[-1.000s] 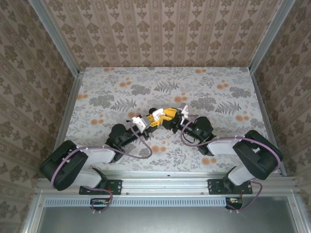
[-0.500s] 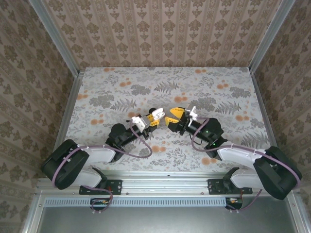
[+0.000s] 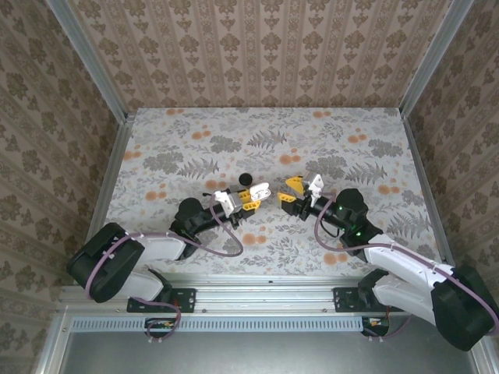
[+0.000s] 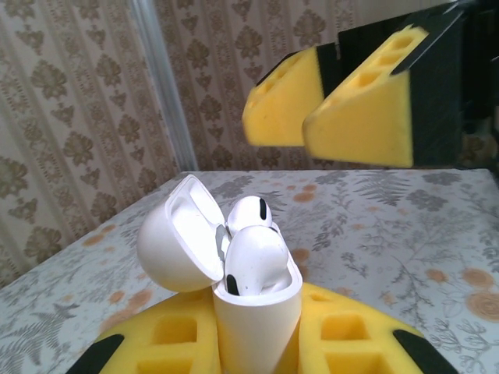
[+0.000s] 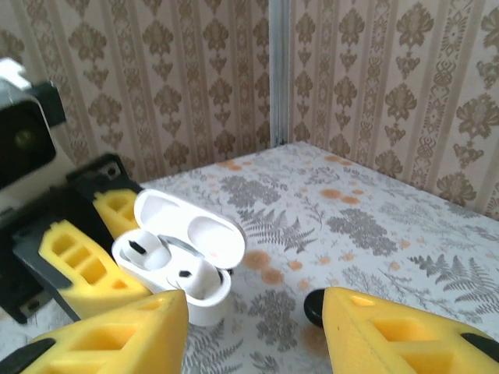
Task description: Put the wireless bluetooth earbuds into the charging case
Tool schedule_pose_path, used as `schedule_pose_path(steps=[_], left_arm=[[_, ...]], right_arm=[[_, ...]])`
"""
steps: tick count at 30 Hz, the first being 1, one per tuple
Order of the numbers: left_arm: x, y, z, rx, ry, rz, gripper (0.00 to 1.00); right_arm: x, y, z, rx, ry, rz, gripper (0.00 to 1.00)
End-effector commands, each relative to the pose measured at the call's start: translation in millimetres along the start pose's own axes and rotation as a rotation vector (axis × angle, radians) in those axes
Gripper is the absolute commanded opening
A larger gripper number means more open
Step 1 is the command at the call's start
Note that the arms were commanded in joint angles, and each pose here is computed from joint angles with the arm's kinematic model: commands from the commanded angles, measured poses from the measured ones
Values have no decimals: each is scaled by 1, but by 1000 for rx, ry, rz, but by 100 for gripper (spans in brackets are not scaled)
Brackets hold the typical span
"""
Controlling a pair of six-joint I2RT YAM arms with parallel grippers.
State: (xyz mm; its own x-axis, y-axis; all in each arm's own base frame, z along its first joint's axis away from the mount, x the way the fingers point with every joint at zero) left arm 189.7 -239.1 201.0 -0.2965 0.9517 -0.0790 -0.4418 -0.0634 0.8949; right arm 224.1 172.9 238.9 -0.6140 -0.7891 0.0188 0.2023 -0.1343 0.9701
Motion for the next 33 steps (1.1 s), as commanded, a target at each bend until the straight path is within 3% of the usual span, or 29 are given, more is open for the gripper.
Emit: schedule_pose_path(steps=[1,9,18,25,33], left_arm=[[-1,11,-5,-63,-103,-89,0],[-2,14,-15,-113,-219,-144,0],[-1,14,-15,-162,-252,-163,0],[-2,17,-18,-162,-297,-190,0],[-3,18,-17,-157,-303,-195,0]], right_arm=[[8,-9,4,121,69,85,50],[14,-8,7,154,153,139,50],[11,-9,18,124,296,155,51],[6,-15,20,178,362,224,59],[-4,-16,21,215,434,260,58]])
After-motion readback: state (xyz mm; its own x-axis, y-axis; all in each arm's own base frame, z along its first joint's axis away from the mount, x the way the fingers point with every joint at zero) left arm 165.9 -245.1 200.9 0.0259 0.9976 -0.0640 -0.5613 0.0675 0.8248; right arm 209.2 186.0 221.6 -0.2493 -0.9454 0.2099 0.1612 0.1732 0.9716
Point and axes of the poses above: each hand's point on the last joint's axis, 136 mm out from that joint toward the fingers, its own x axis back along the fingers, its own z axis along the line the jaws close on, y = z × x, the point moved 7 cm from there along x, back along the fingers, and after that the axes turned 15 degrees about -x, right-handed, at the moved point
